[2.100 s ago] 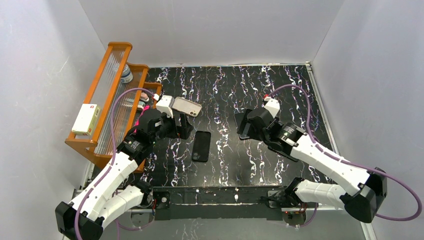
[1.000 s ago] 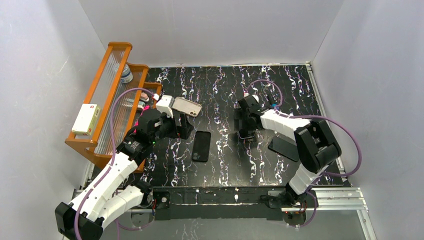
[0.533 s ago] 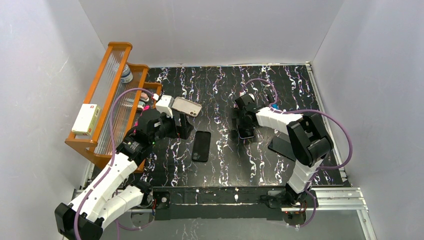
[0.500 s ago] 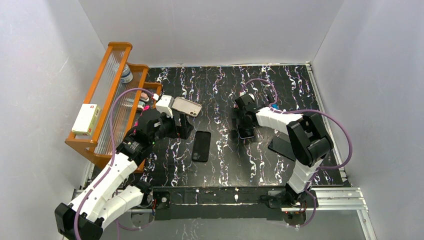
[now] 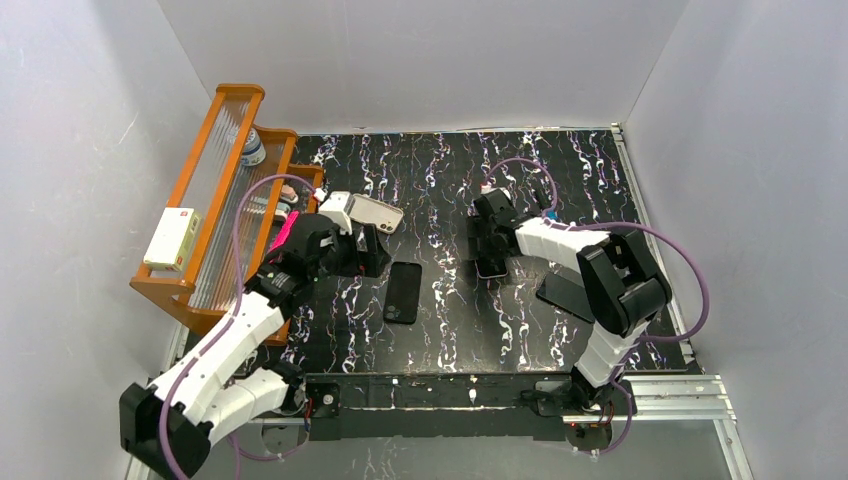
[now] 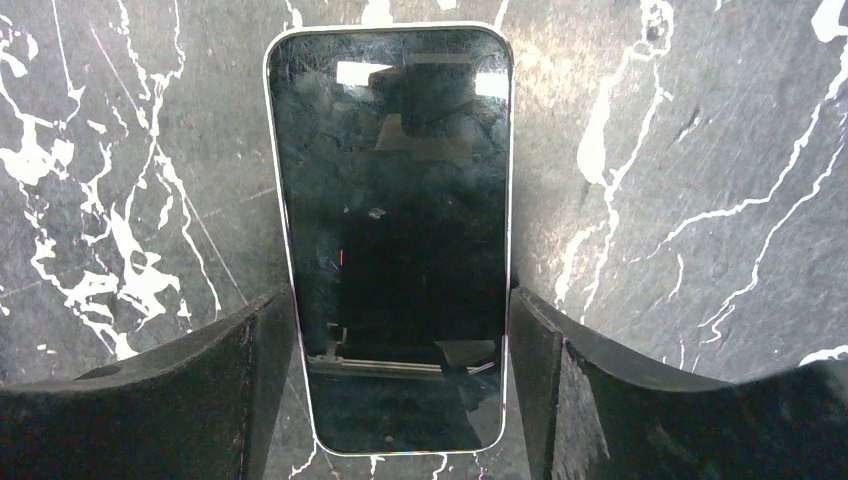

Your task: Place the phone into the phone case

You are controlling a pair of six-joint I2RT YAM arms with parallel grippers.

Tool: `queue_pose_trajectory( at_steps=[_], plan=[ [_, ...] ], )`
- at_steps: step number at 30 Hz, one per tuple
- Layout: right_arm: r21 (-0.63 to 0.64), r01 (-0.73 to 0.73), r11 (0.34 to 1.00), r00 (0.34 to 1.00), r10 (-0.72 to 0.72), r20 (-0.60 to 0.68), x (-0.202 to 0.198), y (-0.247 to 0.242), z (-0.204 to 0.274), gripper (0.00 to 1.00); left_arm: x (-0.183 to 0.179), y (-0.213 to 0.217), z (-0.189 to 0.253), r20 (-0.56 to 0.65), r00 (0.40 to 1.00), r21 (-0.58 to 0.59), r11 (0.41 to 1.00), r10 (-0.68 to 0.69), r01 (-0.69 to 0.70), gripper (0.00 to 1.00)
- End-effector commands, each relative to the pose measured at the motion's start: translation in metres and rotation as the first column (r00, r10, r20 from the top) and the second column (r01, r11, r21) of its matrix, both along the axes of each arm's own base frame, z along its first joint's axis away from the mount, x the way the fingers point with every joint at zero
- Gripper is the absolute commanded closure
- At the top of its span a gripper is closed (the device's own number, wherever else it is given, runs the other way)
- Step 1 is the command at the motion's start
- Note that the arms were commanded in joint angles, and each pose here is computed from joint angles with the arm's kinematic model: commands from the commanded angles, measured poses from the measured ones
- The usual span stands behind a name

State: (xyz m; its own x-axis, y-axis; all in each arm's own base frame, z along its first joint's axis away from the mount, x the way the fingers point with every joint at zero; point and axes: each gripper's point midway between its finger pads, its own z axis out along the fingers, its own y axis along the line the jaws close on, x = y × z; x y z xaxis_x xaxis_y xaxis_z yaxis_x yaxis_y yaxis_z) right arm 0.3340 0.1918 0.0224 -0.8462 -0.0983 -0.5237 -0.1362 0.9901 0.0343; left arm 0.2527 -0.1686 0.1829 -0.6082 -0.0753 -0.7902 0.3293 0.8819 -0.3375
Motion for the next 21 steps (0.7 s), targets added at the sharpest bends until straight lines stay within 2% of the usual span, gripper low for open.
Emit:
queue_pose_trajectory(
  at_steps=[1, 7, 11, 16, 21],
  plan=[
    [0.049, 0.000, 0.999, 0.997, 0.004, -0.071, -0.027, 0.000, -0.003, 0.28, -0.001, -0.010, -0.007, -0.129, 0.992, -0.013, 1.000, 0.004, -0.006, 0.09],
    [0.115, 0.019, 0.993, 0.993, -0.006, -0.117, -0.050, 0.005, 0.004, 0.36, 0.002, -0.015, -0.032, -0.245, 0.969, 0.013, 1.000, 0.029, -0.026, 0.14],
    [0.141, 0.030, 0.990, 0.989, -0.009, -0.144, -0.066, 0.011, 0.010, 0.38, 0.003, -0.027, -0.041, -0.309, 0.951, -0.003, 1.000, 0.006, -0.007, 0.22],
    [0.173, 0.053, 0.984, 0.987, -0.026, -0.159, -0.083, 0.012, 0.019, 0.40, -0.004, -0.030, -0.076, -0.396, 0.918, 0.057, 0.998, 0.024, -0.001, 0.33],
    [0.223, 0.057, 0.973, 0.985, -0.018, -0.173, -0.103, 0.012, 0.022, 0.42, -0.011, -0.031, -0.105, -0.447, 0.892, 0.095, 0.995, 0.059, -0.018, 0.39]
  ],
)
